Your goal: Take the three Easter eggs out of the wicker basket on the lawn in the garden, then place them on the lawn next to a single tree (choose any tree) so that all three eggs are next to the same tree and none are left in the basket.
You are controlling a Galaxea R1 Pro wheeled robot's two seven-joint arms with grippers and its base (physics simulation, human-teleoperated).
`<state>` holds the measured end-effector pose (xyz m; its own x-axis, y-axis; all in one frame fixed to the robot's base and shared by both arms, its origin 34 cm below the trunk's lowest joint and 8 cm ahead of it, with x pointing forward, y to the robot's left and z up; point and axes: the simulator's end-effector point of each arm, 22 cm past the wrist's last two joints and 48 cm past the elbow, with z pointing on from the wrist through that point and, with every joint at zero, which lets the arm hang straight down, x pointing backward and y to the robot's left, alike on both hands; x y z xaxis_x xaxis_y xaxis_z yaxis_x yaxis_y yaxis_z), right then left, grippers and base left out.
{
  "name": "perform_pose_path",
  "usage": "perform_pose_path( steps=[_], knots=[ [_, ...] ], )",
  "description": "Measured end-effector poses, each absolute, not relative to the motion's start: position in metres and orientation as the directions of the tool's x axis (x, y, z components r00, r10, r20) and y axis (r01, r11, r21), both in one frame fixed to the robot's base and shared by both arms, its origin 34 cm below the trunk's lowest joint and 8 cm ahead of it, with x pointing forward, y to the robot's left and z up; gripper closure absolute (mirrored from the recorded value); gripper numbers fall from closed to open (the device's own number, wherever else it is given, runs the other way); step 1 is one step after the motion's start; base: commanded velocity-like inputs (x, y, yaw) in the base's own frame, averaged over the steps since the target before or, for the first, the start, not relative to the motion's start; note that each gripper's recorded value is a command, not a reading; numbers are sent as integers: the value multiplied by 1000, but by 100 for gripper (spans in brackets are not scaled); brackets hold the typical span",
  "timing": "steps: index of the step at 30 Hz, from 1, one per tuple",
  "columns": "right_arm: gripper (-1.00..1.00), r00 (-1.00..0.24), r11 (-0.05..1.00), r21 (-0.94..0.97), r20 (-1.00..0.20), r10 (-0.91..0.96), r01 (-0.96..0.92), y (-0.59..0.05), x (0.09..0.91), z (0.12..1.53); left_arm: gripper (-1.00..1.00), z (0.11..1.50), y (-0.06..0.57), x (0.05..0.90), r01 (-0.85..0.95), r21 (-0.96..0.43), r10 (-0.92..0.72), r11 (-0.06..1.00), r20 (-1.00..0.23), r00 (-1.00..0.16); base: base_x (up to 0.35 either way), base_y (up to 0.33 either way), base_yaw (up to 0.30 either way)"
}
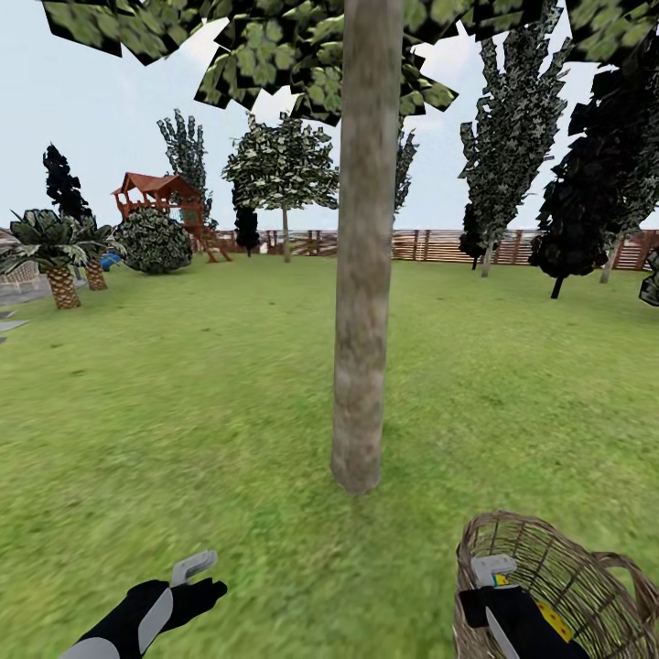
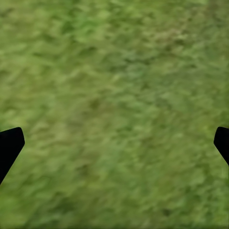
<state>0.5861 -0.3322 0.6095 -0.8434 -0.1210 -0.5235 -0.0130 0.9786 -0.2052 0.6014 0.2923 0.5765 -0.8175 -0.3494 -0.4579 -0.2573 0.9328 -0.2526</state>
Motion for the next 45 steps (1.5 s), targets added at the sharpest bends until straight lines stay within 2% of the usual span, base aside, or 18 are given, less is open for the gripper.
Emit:
perform_pose_path(
  steps=[45],
  knots=[
    [100,-843,978,-208,-523,-125,-16,-332,576,524,-100,491,292,591,-257,-253,-350,933,-458,-817,0,0,0]
  ],
)
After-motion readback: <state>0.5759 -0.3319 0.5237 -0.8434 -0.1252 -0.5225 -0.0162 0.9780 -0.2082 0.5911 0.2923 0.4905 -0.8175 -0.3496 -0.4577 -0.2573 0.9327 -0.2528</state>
